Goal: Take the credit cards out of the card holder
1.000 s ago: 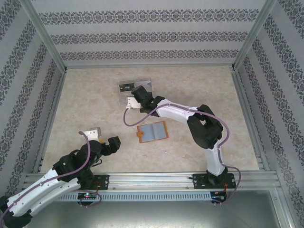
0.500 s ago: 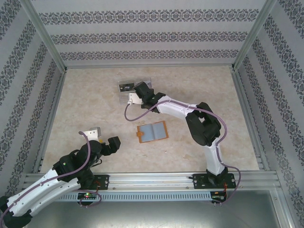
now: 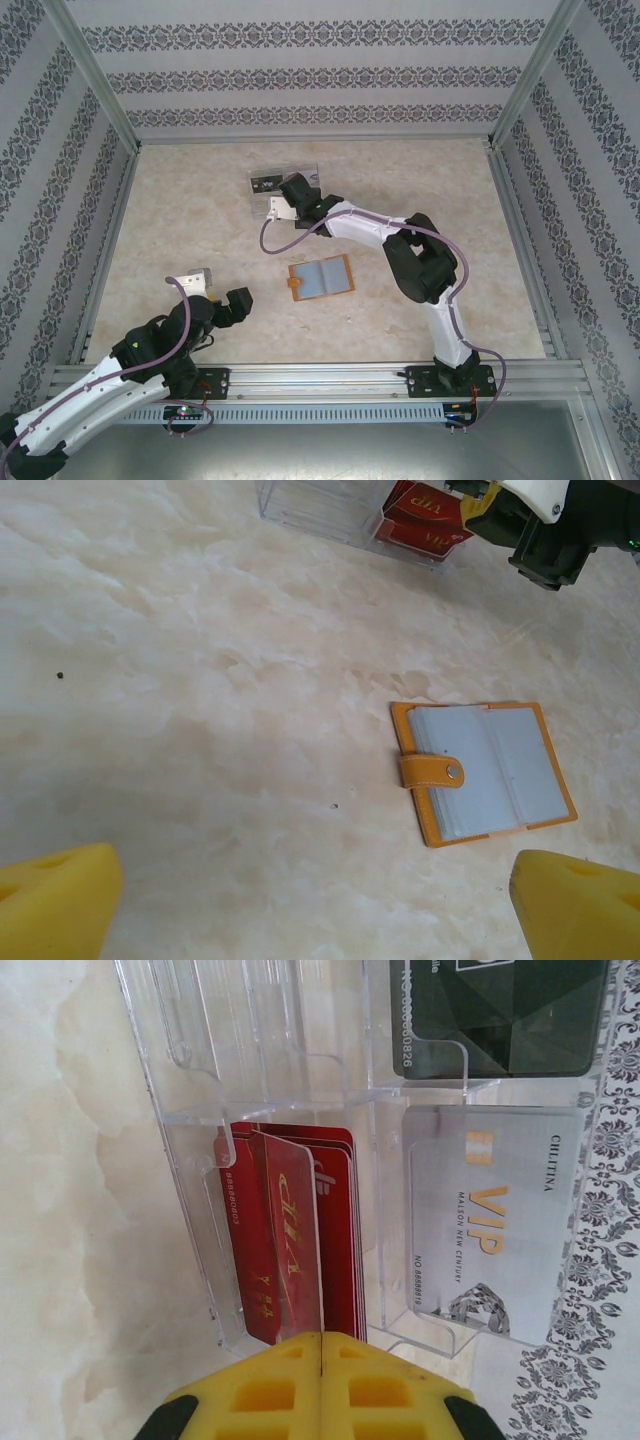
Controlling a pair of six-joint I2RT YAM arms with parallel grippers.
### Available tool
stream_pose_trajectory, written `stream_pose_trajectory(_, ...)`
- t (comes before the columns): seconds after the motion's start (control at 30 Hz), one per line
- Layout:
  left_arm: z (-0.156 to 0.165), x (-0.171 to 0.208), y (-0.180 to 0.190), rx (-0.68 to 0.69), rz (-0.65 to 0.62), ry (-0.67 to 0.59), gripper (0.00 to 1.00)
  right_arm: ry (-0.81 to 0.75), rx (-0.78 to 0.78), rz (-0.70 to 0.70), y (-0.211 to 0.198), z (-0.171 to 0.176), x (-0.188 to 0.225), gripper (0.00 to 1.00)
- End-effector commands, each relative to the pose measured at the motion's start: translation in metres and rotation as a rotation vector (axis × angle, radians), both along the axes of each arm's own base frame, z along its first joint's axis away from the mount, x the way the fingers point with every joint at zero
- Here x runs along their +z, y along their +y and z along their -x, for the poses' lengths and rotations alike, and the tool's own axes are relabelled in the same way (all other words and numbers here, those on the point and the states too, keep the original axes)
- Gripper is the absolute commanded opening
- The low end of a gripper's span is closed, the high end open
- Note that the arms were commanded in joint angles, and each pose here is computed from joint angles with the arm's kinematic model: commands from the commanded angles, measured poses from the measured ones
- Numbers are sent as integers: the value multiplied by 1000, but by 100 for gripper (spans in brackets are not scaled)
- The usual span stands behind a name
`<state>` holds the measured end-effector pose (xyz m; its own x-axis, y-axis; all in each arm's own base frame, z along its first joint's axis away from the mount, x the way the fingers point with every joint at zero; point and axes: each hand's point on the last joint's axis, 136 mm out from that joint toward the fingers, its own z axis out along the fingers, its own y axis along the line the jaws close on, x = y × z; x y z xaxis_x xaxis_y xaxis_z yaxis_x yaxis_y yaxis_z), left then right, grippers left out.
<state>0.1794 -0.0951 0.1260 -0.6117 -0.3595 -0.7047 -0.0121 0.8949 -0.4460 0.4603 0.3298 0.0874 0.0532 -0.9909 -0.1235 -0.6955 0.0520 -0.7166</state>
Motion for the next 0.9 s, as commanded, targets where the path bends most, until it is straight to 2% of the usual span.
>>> stream_pose_trajectory(0.0, 1, 2, 3, 7, -7, -5, 100, -12, -46, -36, -2, -12, 5, 3)
stream_pose_trajectory(0.13, 1, 2, 3, 6, -7, -9, 100, -34, -84, -46, -7, -22, 7, 6)
stream_pose_trajectory(0.2, 1, 2, 3, 4, -9, -8, 100, -44, -99, -50, -8, -26, 7, 23)
stream_pose_trajectory(0.63, 2, 2, 3, 1, -6, -12, 100, -105, -153, -90, -13, -36, 22, 24)
stream_pose_trajectory(0.87, 1, 4, 1, -15, -5, -20, 100, -159, -236, -252, -19, -22, 72, 25)
